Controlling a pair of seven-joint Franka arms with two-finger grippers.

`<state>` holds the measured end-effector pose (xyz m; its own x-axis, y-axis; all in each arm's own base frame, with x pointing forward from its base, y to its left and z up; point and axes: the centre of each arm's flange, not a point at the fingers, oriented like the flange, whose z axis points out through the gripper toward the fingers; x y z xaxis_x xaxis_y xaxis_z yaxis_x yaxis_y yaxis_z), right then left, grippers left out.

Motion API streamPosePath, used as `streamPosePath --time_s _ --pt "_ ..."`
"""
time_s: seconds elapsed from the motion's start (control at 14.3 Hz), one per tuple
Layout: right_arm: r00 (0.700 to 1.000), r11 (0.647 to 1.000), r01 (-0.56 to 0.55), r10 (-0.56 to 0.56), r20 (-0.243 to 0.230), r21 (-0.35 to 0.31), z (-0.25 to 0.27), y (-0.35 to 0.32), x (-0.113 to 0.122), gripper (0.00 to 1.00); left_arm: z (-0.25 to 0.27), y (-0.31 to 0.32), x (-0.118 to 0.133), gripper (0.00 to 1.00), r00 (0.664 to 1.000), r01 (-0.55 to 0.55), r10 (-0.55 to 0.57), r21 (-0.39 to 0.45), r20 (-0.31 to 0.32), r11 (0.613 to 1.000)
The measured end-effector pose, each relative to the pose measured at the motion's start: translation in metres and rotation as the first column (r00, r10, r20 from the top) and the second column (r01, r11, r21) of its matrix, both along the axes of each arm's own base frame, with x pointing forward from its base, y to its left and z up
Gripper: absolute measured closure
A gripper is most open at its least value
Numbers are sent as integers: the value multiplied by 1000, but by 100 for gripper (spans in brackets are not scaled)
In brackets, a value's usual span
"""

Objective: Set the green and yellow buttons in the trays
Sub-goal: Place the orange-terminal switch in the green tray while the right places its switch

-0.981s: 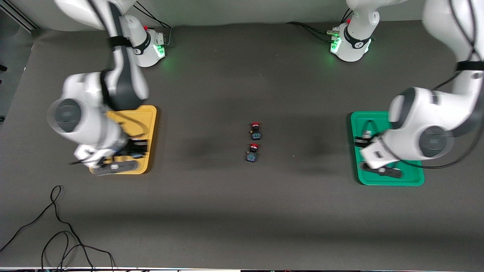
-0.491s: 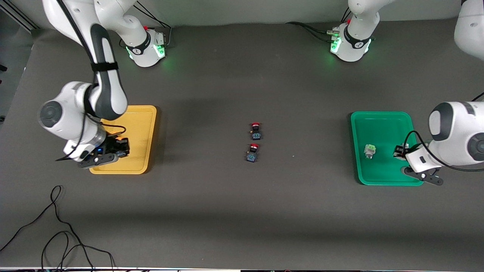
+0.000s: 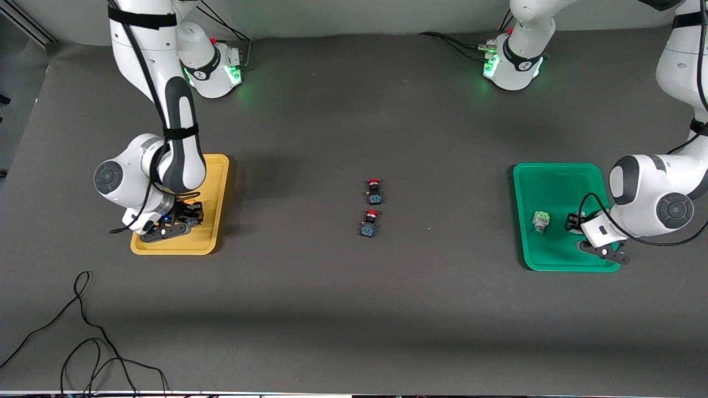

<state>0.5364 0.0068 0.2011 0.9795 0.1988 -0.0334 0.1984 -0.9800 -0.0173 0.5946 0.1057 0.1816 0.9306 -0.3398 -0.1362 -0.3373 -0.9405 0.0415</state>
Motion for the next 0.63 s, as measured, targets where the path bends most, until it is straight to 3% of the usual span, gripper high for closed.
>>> streamPosePath --time_s 0.14,0.21,0.42,0.56,0.63 --pt "1000 1000 0 0 -16 21 2 5 2 37 2 -1 1 55 1000 1 -1 1 3 1000" --pt "1000 999 1 -1 -22 36 6 9 5 25 4 -1 2 48 1000 2 -2 2 7 1000" --pt "999 998 -16 18 -30 62 43 15 26 0 25 1 10 17 999 1 -1 16 34 1000" --pt "998 998 -25 28 -61 54 85 23 44 0 68 -2 19 0 999 -11 10 27 35 1000" --pt "996 998 -27 31 -84 52 109 30 52 0 97 -7 24 0 1000 -25 24 21 18 999"
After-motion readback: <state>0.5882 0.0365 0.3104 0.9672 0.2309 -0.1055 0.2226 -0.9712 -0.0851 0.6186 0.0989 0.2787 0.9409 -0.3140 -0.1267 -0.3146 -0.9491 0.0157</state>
